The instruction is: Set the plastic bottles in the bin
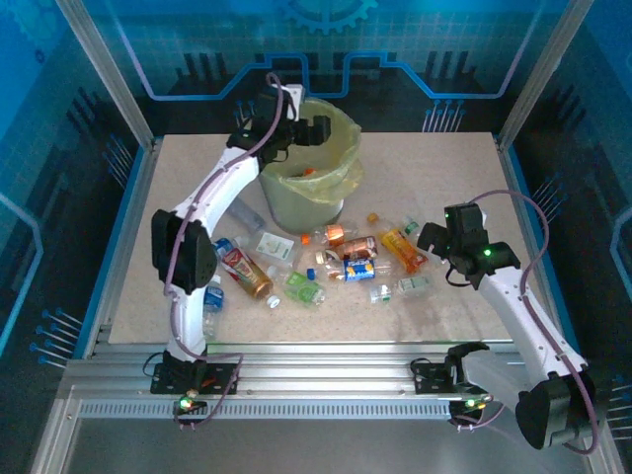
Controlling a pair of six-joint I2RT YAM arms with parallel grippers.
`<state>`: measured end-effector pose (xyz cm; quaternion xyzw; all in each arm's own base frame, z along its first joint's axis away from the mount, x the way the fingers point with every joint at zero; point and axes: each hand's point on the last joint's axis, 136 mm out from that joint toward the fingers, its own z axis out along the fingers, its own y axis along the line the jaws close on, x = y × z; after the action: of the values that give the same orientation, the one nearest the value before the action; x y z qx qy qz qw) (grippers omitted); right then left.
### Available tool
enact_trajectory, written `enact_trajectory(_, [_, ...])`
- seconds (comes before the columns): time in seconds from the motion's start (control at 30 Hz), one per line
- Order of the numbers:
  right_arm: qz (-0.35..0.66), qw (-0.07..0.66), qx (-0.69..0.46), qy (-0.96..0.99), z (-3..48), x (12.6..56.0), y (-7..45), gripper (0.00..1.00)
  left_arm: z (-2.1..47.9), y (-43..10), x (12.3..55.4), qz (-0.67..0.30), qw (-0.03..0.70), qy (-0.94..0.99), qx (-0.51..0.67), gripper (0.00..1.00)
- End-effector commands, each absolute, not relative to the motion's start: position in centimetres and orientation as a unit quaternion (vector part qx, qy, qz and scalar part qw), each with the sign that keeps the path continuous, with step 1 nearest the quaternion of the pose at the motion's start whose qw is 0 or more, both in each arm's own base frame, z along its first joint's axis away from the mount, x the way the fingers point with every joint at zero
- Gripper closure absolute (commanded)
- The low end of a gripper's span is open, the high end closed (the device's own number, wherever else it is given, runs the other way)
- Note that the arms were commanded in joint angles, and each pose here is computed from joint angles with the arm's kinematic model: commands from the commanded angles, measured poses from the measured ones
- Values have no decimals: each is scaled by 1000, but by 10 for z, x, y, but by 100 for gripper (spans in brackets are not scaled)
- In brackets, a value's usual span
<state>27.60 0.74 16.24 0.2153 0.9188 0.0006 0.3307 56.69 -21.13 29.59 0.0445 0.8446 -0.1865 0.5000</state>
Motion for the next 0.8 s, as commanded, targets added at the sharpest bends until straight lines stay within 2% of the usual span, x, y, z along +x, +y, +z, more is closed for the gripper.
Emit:
enact_trajectory(0.0, [6, 346, 207, 915, 176, 278, 10, 0, 387, -186, 540, -188, 569, 800, 37, 1])
enact_trajectory(0.23, [6, 348, 201, 916, 177, 280, 11, 0, 437, -138, 497, -175, 606, 776, 5, 1])
enact_trajectory(0.37, [6, 349, 199, 916, 177, 280, 12, 0, 441, -105, 465, -150, 619, 771, -28, 1])
enact_trajectory(0.5, [7, 356, 198, 913, 180, 281, 11, 0, 415, -80, 421, -132, 603, 785, -55, 1])
enact_trajectory(0.77, [-3, 364, 188, 912, 183, 284, 9, 0, 307, -37, 329, -115, 512, 830, -191, 1])
